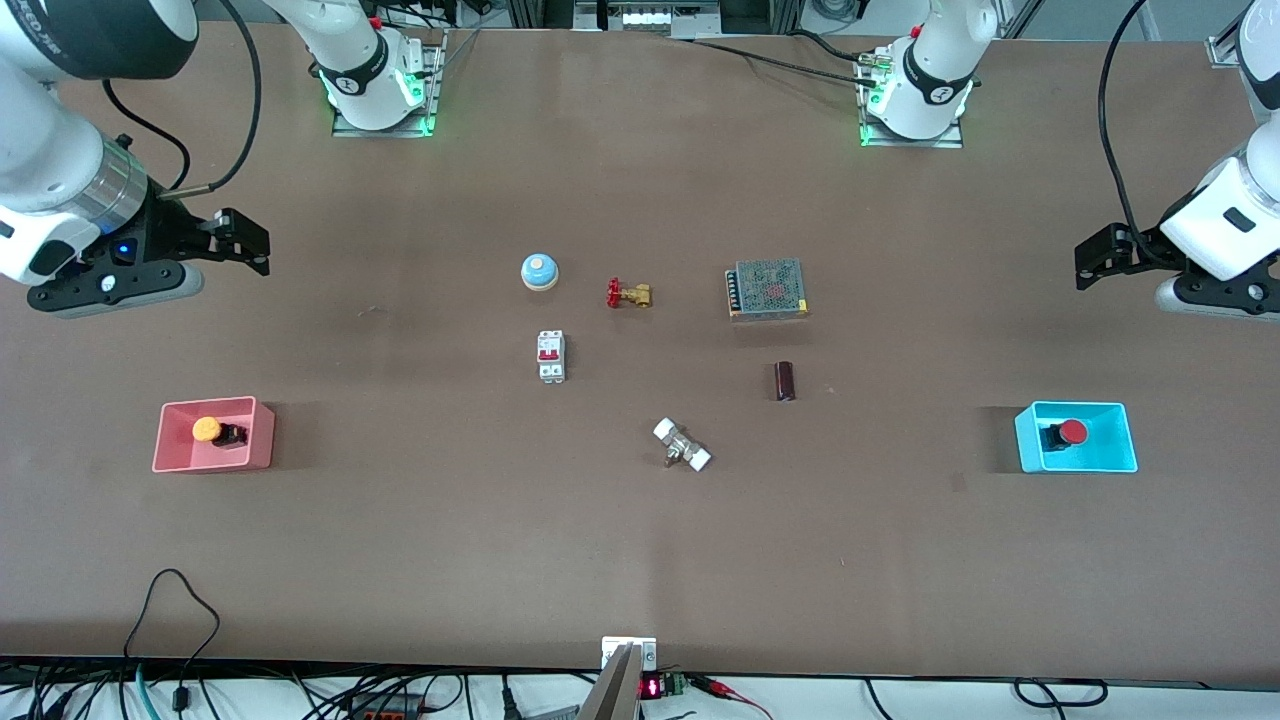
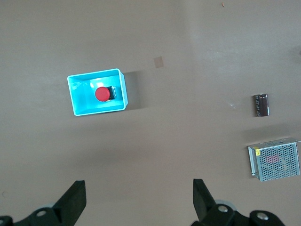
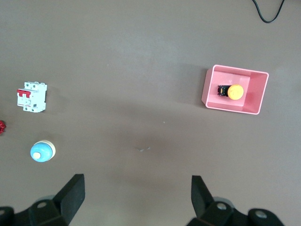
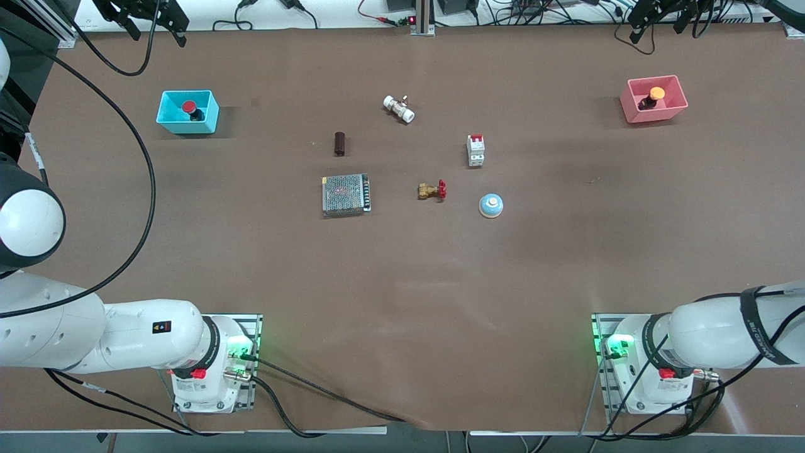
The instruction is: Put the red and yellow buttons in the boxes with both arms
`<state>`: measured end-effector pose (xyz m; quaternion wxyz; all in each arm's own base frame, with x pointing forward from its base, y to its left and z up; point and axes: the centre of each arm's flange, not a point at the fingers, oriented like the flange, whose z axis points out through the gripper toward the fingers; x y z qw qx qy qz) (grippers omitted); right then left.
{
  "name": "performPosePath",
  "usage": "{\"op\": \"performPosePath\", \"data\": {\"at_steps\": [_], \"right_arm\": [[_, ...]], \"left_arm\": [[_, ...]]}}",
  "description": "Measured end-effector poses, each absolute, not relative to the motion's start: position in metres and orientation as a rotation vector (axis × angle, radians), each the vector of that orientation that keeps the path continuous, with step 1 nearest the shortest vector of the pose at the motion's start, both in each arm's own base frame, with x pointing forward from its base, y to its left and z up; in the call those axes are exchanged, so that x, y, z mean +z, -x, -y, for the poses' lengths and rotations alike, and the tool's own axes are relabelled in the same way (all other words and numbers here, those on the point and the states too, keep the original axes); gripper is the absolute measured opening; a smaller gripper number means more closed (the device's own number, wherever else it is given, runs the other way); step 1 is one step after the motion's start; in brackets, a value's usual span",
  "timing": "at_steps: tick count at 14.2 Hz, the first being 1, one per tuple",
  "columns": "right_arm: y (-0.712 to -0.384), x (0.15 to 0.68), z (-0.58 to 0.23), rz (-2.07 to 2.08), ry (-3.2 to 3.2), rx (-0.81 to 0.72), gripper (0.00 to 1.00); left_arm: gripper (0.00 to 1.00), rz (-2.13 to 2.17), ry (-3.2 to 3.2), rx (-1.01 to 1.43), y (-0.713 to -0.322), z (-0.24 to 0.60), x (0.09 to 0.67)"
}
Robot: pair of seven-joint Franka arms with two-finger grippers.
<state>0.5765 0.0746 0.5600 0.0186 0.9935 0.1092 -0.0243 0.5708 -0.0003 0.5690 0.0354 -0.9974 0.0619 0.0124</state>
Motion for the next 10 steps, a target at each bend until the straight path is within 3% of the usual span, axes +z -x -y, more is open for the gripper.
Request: {"op": "performPosePath", "data": {"at_steps": [10], "right_arm": [[-0.5774,0.556,-0.0826,-0.194,-3.094,-0.083,1.0]], "left_arm": [[1.0,-0.189,3.065,0.038,-0.5708,-0.0002,0.569]]}}
